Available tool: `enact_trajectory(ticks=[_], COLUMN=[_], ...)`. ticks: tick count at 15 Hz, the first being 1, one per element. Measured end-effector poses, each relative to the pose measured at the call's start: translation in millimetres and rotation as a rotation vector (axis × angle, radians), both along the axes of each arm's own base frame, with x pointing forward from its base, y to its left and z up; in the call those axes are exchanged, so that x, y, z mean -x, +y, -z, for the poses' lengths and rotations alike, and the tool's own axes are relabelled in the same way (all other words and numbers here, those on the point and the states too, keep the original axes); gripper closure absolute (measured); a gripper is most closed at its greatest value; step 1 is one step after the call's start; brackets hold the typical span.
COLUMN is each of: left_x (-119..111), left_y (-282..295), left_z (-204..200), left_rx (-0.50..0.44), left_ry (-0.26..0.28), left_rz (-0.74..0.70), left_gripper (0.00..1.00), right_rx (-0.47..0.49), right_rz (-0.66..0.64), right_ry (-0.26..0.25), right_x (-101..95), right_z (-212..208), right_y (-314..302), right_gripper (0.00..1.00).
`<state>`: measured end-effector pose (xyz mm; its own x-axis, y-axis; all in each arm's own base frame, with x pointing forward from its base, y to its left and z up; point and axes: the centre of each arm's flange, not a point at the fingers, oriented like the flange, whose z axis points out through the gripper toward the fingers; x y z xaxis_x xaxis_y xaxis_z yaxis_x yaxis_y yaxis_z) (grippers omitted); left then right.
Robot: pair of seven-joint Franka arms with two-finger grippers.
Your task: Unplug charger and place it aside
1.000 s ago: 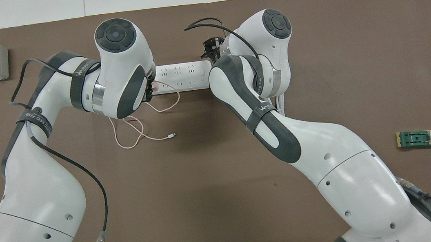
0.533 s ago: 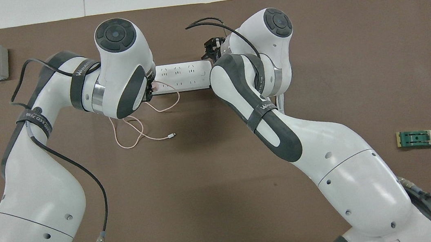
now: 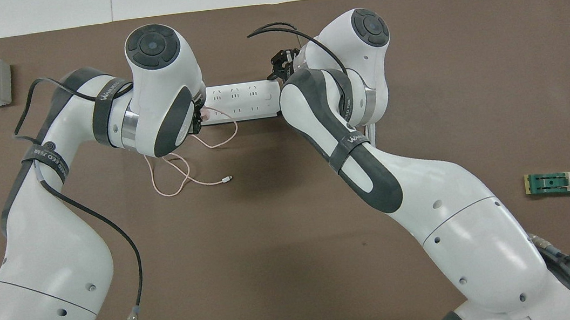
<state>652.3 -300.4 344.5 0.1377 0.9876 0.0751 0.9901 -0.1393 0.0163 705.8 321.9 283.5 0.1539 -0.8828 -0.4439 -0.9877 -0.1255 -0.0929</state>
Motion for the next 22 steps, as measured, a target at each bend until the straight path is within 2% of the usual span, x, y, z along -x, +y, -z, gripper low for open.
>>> enact_trajectory(ticks=[14, 19, 22], left_x=[0.2, 19.2, 23.1], left_y=[0.1, 12.0, 14.0], left_z=[-8.2, -90.6, -100.4], left_rx=[0.000, -0.020, -0.020], left_ry=[0.004, 0.050, 0.065], left_rz=[0.045, 0.062, 0.156], left_gripper=[0.69, 0.69, 0.69], right_rx=[0.000, -0.001, -0.001], right_rz=[0.001, 0.001, 0.001], right_ry=[0.001, 0.001, 0.001], right_x=[-0.1, -0.2, -0.2], right_z=[0.2, 0.1, 0.1], right_y=[-0.4, -0.4, -0.4], right_gripper=[0.14, 0.14, 0.14])
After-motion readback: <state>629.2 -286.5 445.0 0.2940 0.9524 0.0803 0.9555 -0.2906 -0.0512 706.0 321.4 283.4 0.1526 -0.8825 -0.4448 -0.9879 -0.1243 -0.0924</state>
